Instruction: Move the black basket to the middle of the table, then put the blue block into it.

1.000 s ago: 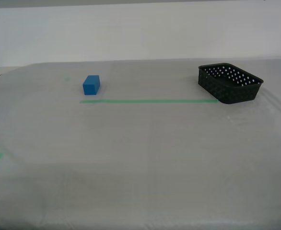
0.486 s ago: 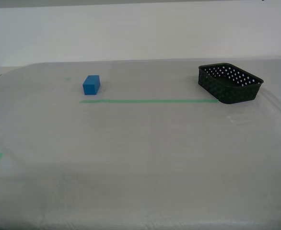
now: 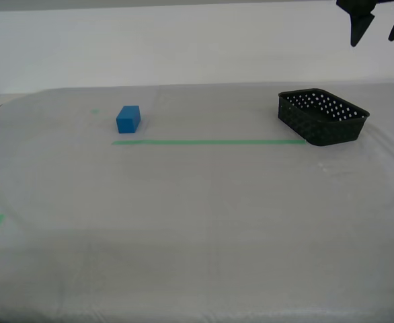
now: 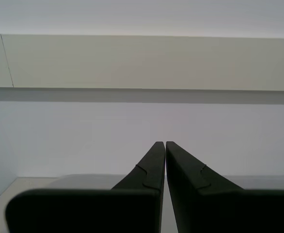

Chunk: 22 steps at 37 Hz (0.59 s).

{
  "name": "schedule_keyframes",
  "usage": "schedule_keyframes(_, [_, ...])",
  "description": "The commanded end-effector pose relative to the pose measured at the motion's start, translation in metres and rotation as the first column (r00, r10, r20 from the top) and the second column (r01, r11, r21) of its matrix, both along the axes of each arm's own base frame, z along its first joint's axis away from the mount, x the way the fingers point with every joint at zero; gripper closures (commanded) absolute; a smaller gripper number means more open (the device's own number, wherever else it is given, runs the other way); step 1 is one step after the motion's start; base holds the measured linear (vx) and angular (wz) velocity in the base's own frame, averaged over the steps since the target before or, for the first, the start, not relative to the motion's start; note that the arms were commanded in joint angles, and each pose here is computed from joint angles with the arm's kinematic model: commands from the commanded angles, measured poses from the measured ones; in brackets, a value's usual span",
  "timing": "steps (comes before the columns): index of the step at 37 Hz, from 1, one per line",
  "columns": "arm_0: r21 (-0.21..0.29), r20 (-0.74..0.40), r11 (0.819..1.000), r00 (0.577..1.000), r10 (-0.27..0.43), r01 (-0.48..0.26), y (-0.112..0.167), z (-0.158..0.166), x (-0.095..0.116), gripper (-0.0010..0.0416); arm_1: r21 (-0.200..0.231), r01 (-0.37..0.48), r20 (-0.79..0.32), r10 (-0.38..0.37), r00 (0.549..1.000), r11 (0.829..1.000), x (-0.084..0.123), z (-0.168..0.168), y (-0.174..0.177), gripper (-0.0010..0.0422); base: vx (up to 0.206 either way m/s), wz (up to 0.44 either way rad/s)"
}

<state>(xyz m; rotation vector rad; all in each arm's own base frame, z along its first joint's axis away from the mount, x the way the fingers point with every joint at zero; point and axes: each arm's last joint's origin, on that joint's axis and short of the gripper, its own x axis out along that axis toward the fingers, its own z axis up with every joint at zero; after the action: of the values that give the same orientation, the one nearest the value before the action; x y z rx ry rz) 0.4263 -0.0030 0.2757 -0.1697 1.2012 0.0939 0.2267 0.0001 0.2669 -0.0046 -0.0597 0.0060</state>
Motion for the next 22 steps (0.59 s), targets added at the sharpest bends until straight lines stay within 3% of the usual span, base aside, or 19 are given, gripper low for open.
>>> schedule_keyframes(1, [-0.006,-0.019,1.000,1.000,-0.006,0.006,-0.002,-0.010,0.005,0.0017,0.002,0.000,0.002,0.000,1.000,1.000,0.000,0.000,0.000,0.0412,0.000,0.000])
schedule_keyframes(22, [-0.007,-0.097,1.000,0.995,-0.012,0.011,0.001,-0.073,0.032,0.0016,0.002,0.000,-0.025,0.000,1.000,1.000,0.000,-0.002,0.000,0.0412,0.000,0.000])
